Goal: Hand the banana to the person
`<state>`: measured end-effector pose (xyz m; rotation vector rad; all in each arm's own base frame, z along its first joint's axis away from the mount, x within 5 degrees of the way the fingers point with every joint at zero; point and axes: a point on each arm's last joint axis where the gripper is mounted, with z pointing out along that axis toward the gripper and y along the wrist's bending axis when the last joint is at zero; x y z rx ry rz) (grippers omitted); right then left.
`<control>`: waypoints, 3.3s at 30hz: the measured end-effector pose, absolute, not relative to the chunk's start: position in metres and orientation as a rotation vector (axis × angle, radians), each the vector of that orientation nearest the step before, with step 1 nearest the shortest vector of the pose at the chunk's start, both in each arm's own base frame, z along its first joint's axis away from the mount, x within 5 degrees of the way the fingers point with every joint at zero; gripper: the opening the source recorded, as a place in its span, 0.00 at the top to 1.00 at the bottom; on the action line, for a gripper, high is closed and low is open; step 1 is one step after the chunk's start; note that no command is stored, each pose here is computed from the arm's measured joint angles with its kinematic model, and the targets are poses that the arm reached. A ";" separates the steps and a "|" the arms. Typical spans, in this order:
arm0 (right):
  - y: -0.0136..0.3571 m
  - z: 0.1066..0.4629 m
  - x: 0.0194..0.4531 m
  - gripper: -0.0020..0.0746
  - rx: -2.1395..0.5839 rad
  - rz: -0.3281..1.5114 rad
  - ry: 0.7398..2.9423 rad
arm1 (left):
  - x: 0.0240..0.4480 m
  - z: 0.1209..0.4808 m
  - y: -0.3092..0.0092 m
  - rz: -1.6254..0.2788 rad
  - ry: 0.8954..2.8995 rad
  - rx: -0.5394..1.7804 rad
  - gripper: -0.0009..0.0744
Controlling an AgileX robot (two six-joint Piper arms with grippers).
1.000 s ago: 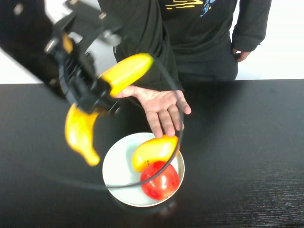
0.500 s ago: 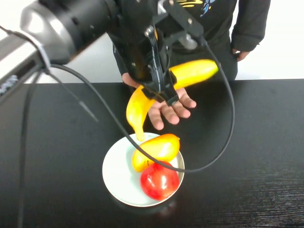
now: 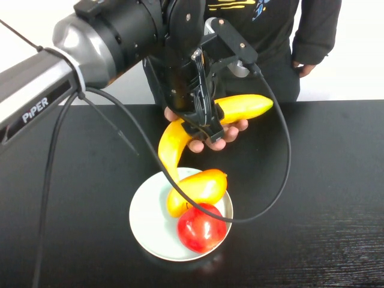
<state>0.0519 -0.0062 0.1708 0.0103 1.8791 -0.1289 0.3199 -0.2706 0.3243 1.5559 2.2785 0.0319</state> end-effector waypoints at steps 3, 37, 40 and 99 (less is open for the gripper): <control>-0.006 0.171 0.052 0.99 0.010 -0.129 1.879 | 0.319 0.328 -0.269 0.033 2.271 1.551 0.32; -0.006 0.171 0.052 0.99 0.010 -0.129 1.879 | 0.120 0.371 -0.088 -0.249 2.086 0.838 0.99; -0.006 0.171 0.052 0.99 0.010 -0.129 1.879 | 0.120 0.369 -0.088 -0.253 2.099 0.834 0.99; -0.006 0.171 0.052 0.99 0.009 -0.130 1.879 | 0.053 0.173 -0.006 -0.043 1.845 0.154 0.99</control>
